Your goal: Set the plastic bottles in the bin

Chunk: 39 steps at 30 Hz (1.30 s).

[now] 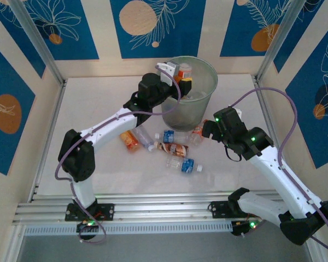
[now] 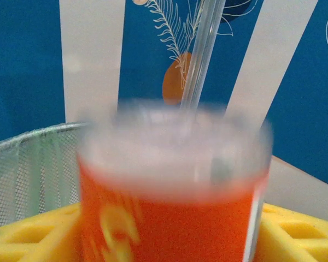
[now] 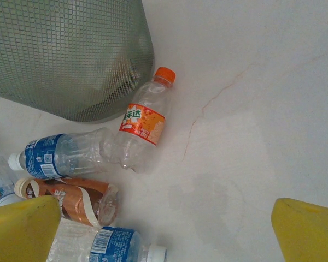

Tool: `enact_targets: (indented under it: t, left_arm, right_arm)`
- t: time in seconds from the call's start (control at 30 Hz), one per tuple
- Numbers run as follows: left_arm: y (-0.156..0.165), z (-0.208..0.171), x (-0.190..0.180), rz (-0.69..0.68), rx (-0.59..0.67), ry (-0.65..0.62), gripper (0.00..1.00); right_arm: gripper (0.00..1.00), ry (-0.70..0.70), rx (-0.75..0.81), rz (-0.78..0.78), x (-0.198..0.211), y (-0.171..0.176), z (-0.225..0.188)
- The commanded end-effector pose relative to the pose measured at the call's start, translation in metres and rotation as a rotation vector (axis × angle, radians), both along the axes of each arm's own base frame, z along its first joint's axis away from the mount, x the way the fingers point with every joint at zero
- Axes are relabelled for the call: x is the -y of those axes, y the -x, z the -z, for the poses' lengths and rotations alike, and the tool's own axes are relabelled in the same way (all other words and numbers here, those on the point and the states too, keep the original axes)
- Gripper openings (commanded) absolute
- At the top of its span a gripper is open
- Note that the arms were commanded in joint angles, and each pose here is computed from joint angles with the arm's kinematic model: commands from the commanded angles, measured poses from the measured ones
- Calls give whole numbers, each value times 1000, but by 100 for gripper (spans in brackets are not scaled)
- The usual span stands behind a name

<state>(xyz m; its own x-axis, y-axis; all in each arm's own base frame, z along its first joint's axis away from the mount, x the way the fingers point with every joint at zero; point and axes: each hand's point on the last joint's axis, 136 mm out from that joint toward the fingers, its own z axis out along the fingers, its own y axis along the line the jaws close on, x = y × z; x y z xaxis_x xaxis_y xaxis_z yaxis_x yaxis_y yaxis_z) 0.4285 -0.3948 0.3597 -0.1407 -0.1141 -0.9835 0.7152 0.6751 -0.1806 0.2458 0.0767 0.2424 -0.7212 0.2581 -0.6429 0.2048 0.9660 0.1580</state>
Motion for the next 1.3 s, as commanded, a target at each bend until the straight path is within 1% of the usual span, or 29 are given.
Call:
enact_targets:
  t: [0.0, 0.37, 0.53, 0.6, 0.7, 0.83, 0.9, 1.0, 1.07, 1.13, 1.27]
  left_arm:
    - [6, -15, 0, -5, 26, 37, 67]
    - [10, -29, -4, -7, 46, 58, 68]
    - [18, -42, -9, 3, 42, 64, 70]
    - [22, -49, -13, -2, 27, 68, 73]
    - [30, -62, -23, -14, 0, 76, 81]
    - [45, -79, -41, -34, -25, 86, 99]
    - [52, -83, -51, -50, -38, 84, 100]
    - [64, -83, -75, -110, -66, 87, 100]
    - [70, -76, -96, -181, -84, 84, 100]
    - [75, -67, -119, -259, -99, 82, 100]
    - [85, -41, -167, -440, -134, 56, 99]
  right_arm:
    - [99, -3, 23, 30, 5, 0, -4]
    - [99, 0, 24, 34, 6, 1, -6]
    - [99, 0, -14, 33, 7, 7, -1]
    - [99, 2, -41, 35, 8, 11, 2]
    - [99, -9, -87, 30, 7, 20, 7]
    - [99, -65, -176, 21, -2, 34, 22]
    - [99, -103, -220, 18, -8, 41, 35]
    - [98, -161, -268, 28, -19, 45, 56]
    - [96, -220, -280, 32, -29, 41, 69]
    - [93, -279, -280, 39, -39, 34, 79]
    - [89, -378, -248, 66, -53, 7, 94]
